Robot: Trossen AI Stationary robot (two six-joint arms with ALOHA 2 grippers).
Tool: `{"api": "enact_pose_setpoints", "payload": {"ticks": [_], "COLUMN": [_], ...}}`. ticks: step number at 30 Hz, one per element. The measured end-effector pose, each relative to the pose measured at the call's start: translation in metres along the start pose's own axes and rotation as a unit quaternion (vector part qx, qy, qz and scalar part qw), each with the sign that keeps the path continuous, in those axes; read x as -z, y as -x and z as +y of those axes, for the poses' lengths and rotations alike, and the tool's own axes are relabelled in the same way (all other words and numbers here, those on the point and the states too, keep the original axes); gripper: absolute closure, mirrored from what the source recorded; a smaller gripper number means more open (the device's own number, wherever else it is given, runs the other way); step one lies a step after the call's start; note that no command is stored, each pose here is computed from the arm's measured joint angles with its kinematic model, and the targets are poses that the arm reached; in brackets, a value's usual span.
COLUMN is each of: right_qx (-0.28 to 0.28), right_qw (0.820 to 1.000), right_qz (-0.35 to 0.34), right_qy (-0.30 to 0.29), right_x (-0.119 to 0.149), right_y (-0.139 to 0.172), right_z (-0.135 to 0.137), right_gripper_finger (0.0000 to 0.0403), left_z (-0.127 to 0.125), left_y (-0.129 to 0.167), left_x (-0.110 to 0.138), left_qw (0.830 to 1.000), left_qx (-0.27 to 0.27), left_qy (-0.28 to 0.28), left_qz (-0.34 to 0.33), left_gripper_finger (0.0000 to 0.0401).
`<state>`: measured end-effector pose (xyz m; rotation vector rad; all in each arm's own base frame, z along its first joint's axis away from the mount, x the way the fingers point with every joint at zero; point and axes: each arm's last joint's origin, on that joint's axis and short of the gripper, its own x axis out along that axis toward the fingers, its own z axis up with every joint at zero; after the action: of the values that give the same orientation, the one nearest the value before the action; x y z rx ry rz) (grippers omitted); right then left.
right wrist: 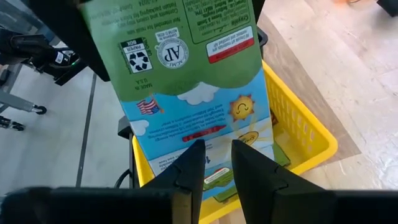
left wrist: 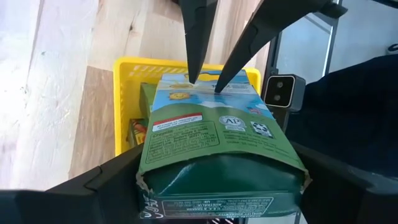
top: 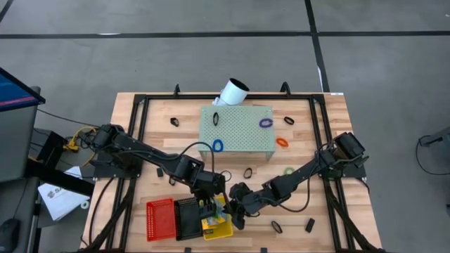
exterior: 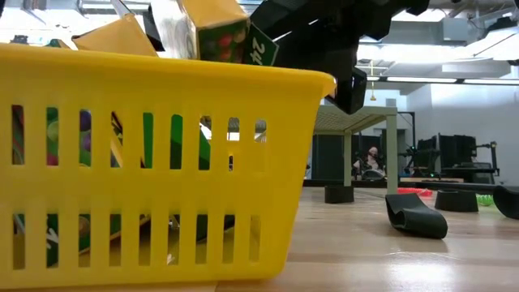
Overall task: Pick & Place Office Desk Supplies
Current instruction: Put the yellow crayon box into the yellow bin, then put the black rubber band into the red bin
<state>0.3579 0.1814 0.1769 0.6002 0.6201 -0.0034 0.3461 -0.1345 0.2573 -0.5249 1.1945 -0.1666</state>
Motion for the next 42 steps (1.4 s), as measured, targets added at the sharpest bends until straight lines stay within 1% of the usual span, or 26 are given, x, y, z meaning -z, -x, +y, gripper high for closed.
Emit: {"api": "enact_pose_setpoints", "payload": {"ticks": [8,14,23,28,38,42], "right_qx": [0.013,0.022,0.023,0.023,0.027,0.027], "right_qw": [1.0,1.0,1.0,1.0,0.999,0.999], "right_qz": [0.01,0.017,0.018,0.018,0.023,0.025], "right_qy": [0.004,0.006,0.006,0.006,0.003,0.004], "right_x": [0.0021,0.0035,0.0036,0.0036,0.0052,0.0062], "right_y": [0.0001,0.0001,0.0,0.0,0.0003,0.0006], "right_z": [-0.0025,-0.0041,-0.0044,-0.0044,-0.005,-0.0043], "right_gripper_finger": [0.0326,0.0326,0.0326,0.0326,0.0326,0.0326], "left_z": [-0.0013,-0.0013,-0.0044,-0.0044,-0.0034,-0.0033], "left_y": [0.0001,0.0001,-0.0004,-0.0004,0.0001,0.0002], "left_x": [-0.0033,-0.0035,-0.0019,-0.0018,-0.0044,-0.0045], "left_qw": [1.0,1.0,1.0,1.0,0.999,0.999], "left_qx": [-0.004,-0.005,0.016,0.017,0.014,0.015], "left_qy": [-0.004,-0.002,0.012,0.023,0.023,0.023], "left_qz": [-0.025,-0.027,-0.014,-0.012,-0.025,-0.024], "left_gripper_finger": [0.0064,0.0065,0.0063,0.0049,0.0011,0.0005]}}
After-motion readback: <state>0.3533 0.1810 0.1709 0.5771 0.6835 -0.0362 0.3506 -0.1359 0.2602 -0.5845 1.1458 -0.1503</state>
